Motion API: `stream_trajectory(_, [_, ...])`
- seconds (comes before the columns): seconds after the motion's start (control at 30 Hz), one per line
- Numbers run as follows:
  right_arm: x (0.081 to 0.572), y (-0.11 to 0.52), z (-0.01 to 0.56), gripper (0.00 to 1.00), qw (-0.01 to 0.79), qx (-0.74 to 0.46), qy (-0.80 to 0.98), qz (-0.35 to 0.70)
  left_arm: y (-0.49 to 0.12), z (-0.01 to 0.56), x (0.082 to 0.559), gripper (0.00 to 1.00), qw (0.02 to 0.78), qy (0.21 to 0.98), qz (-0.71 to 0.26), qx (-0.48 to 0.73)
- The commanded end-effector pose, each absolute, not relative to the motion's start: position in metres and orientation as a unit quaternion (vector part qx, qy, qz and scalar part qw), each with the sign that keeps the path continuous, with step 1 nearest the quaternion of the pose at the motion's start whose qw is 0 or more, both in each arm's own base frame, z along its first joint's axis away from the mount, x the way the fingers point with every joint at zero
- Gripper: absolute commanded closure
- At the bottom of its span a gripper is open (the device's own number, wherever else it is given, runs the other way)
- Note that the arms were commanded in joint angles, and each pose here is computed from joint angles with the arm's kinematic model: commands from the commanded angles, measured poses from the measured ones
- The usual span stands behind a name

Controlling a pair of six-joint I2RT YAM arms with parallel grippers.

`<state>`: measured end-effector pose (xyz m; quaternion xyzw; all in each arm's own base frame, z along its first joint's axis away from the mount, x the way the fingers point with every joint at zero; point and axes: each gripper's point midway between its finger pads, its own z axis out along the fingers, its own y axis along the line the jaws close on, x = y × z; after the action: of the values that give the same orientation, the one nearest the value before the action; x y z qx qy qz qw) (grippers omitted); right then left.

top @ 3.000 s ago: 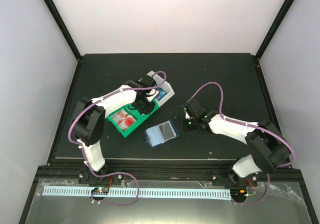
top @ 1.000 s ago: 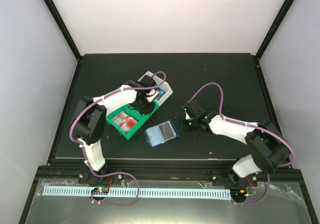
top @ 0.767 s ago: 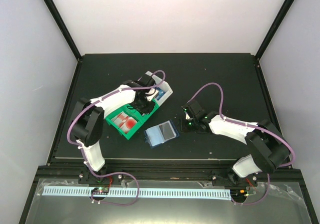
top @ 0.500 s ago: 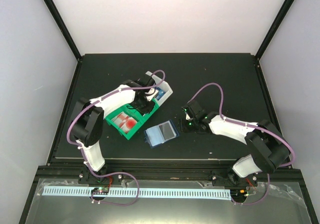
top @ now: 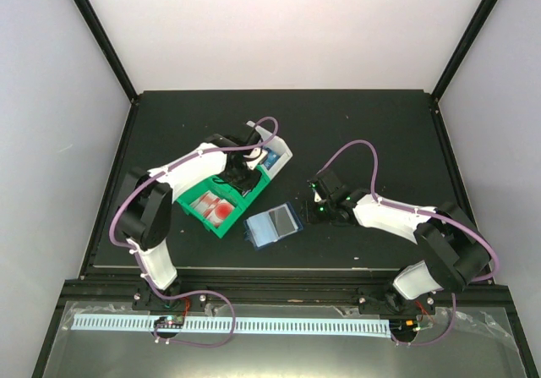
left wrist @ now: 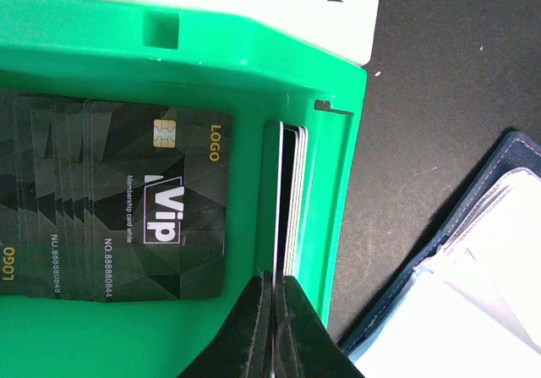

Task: Put the credit cards into the card holder
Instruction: Pick up the credit card from the storage box.

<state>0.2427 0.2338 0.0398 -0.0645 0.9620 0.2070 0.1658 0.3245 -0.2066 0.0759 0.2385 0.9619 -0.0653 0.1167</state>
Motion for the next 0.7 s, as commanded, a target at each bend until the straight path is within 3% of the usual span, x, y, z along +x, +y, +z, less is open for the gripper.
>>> stream_trajectory(0.0, [0.248,0.234,0.045,0.52,0.177,-0.061,0.96,0.209,-0.206,0.089,0.317,0.98,0.117,0.962,-0.079,0.234])
stream_trajectory(0.37, [0.26,0.239,0.077,0.51,0.217,-0.058,0.948,0.226,-0.192,0.127,0.322,0.98,0.181,0.96,-0.057,0.206])
stream_trajectory(0.53, [0.269,0.255,0.13,0.5,0.269,-0.07,0.917,0.286,-0.191,0.173,0.323,0.98,0.255,0.945,-0.085,0.188])
stream_trajectory(0.67, [0.265,0.279,0.193,0.43,0.315,-0.104,0.862,0.385,-0.205,0.223,0.312,0.98,0.323,0.914,-0.168,0.178])
